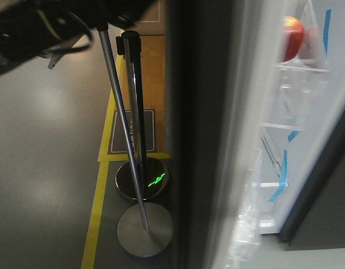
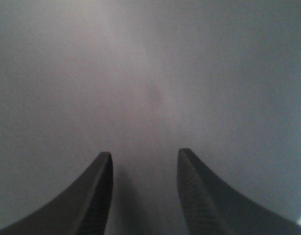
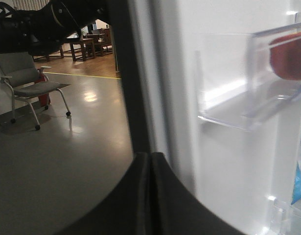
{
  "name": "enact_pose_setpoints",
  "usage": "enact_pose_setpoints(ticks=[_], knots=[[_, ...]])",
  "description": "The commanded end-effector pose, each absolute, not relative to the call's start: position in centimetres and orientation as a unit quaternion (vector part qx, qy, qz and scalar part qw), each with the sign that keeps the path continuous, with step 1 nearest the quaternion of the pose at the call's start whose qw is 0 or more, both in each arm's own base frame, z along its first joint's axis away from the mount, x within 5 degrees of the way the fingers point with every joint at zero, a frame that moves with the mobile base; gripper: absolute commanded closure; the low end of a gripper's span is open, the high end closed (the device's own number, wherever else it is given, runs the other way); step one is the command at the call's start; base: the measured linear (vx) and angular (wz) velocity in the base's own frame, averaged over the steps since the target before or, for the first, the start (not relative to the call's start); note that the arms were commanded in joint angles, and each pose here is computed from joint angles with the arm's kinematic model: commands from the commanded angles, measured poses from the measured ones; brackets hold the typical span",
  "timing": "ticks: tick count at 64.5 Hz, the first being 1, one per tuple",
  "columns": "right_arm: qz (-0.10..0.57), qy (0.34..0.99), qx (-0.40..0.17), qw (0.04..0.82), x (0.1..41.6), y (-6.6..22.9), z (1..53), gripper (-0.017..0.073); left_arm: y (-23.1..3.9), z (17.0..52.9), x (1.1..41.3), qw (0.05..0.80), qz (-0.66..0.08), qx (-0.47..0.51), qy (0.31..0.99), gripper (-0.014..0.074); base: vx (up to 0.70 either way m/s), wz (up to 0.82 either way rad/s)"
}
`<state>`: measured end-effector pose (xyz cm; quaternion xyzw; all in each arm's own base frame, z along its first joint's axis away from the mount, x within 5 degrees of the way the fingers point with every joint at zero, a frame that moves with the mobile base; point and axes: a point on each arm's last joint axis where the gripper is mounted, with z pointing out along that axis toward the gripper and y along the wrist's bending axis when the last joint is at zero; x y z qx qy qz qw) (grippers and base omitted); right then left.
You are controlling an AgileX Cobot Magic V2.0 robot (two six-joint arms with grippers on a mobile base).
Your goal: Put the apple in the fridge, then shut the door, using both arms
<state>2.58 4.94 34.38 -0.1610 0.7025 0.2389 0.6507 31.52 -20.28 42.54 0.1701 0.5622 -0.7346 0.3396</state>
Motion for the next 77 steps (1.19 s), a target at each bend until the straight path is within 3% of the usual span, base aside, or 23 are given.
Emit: enact_pose_setpoints(ticks=[1, 8, 16, 36, 39, 59, 65, 77], knots=[[0.249, 0.682, -0.137, 0.674, 2.7, 4.8, 35.5, 0.0561, -22.4, 45.2, 28.6, 0.339, -0.748, 0.196, 0.536, 0.0291, 0.0, 0.0], [0.249, 0.679, -0.132, 0.678, 2.7, 4.7, 35.6, 0.0561, -23.8, 45.0, 28.0, 0.338, -0.74, 0.19, 0.55, 0.0294, 0.0, 0.0], [0.238, 0.668, -0.113, 0.696, 2.9, 4.3, 36.0, 0.0561, -23.6, 45.0, 28.0, 0.349, -0.73, 0.207, 0.55, 0.0339, 0.0, 0.0], [0.159, 0.632, -0.03, 0.758, 6.0, 2.2, 38.6, 0.0561, -18.9, 45.2, 29.4, 0.431, -0.624, 0.251, 0.602, 0.0601, 0.0, 0.0], [0.144, 0.63, -0.025, 0.763, 6.9, 2.0, 39.6, 0.0561, -17.7, 45.5, 29.6, 0.448, -0.601, 0.253, 0.612, 0.0601, 0.0, 0.0], [0.07, 0.639, 0.029, 0.765, 17.7, 0.4, 45.5, 0.0561, -10.3, 47.1, 30.6, 0.563, -0.441, 0.217, 0.665, 0.0601, 0.0, 0.0], [0.058, 0.652, 0.044, 0.755, 21.5, 0.1, 45.5, 0.0561, -8.1, 47.3, 30.6, 0.581, -0.383, 0.2, 0.69, 0.0601, 0.0, 0.0], [0.018, 0.667, 0.085, 0.74, 27.5, -0.9, 43.8, 0.0561, -5.2, 47.4, 31.1, 0.6, -0.354, 0.166, 0.698, 0.0601, 0.0, 0.0]])
